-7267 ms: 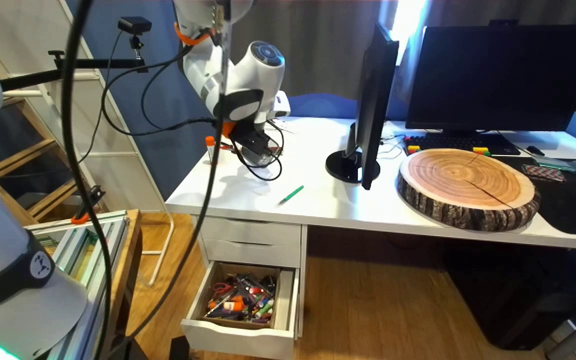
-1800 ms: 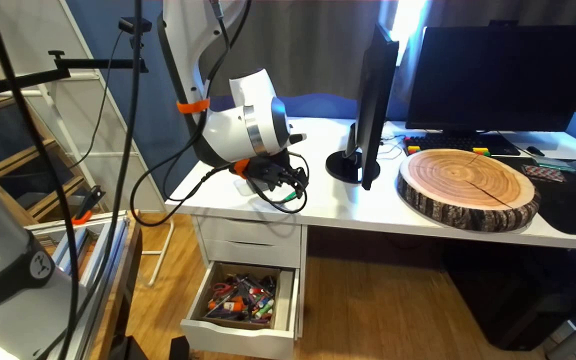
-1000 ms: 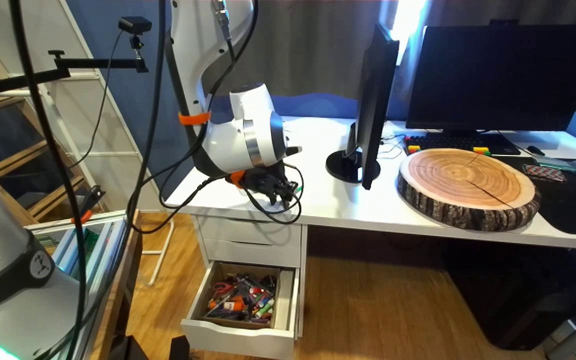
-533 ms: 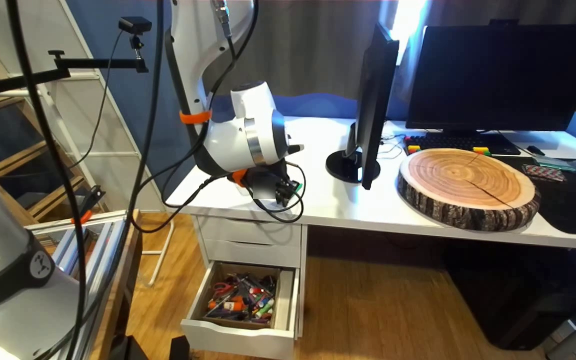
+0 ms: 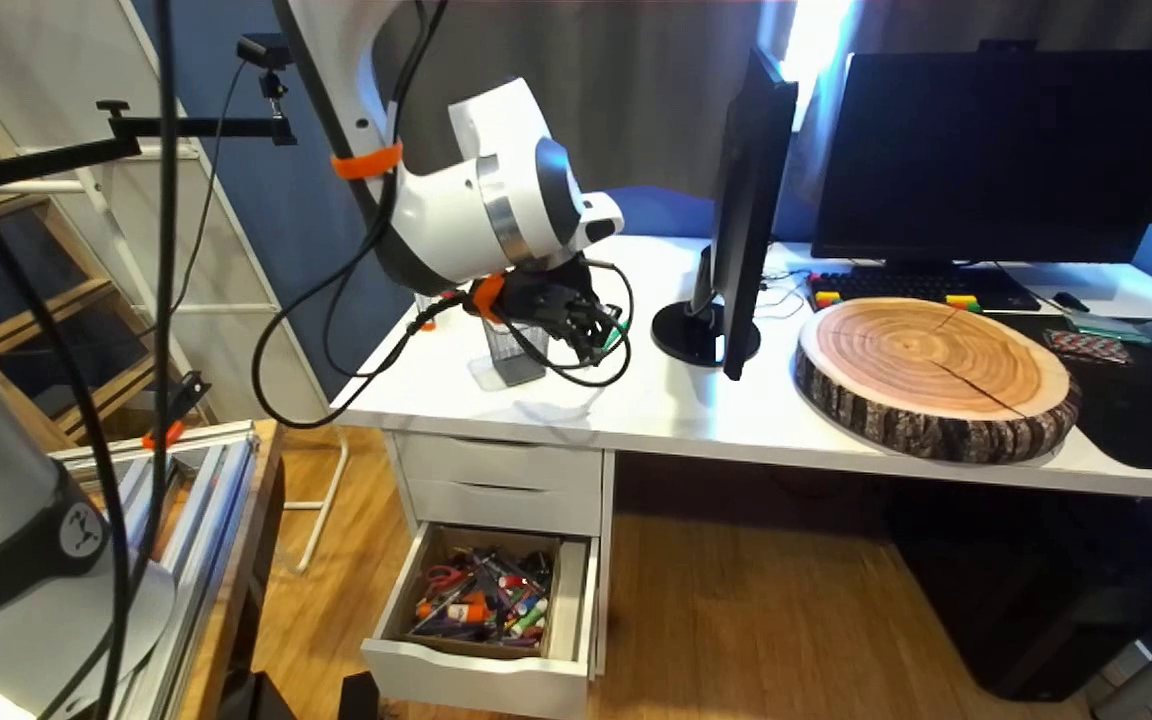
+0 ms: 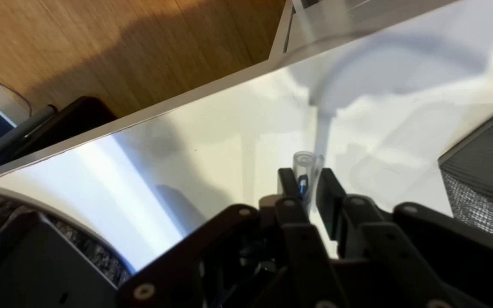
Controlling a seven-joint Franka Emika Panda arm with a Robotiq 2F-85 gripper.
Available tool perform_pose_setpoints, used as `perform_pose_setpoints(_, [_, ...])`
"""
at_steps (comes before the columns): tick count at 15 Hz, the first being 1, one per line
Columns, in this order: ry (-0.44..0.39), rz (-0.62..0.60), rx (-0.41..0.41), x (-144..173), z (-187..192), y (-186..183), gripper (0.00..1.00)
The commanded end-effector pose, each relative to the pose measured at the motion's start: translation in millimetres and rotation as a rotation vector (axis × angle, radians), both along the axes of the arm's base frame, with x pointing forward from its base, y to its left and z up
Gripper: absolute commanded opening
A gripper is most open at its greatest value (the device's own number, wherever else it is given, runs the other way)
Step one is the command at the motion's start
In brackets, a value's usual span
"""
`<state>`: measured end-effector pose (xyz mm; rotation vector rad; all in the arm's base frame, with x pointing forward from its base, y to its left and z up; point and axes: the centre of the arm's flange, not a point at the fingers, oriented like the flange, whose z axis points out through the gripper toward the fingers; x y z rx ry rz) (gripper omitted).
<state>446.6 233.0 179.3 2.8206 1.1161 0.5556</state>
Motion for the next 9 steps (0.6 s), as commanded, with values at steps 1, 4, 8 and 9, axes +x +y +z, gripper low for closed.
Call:
perform_pose_setpoints(1, [0.046,0.028,-0.083,-21.0,60.3,-2.3,0.04])
perform_pose_setpoints(4, [0.083,0.071,-0.143,-37.7,86.2,10.0,0.04])
perform_pose_setpoints(8, [0.097,0.139,-0.211,-46.7,131.5,26.8,0.04])
perform_pose_setpoints(9, [0.103,0.157,-0.233,-47.9,143.3,30.1,0.04])
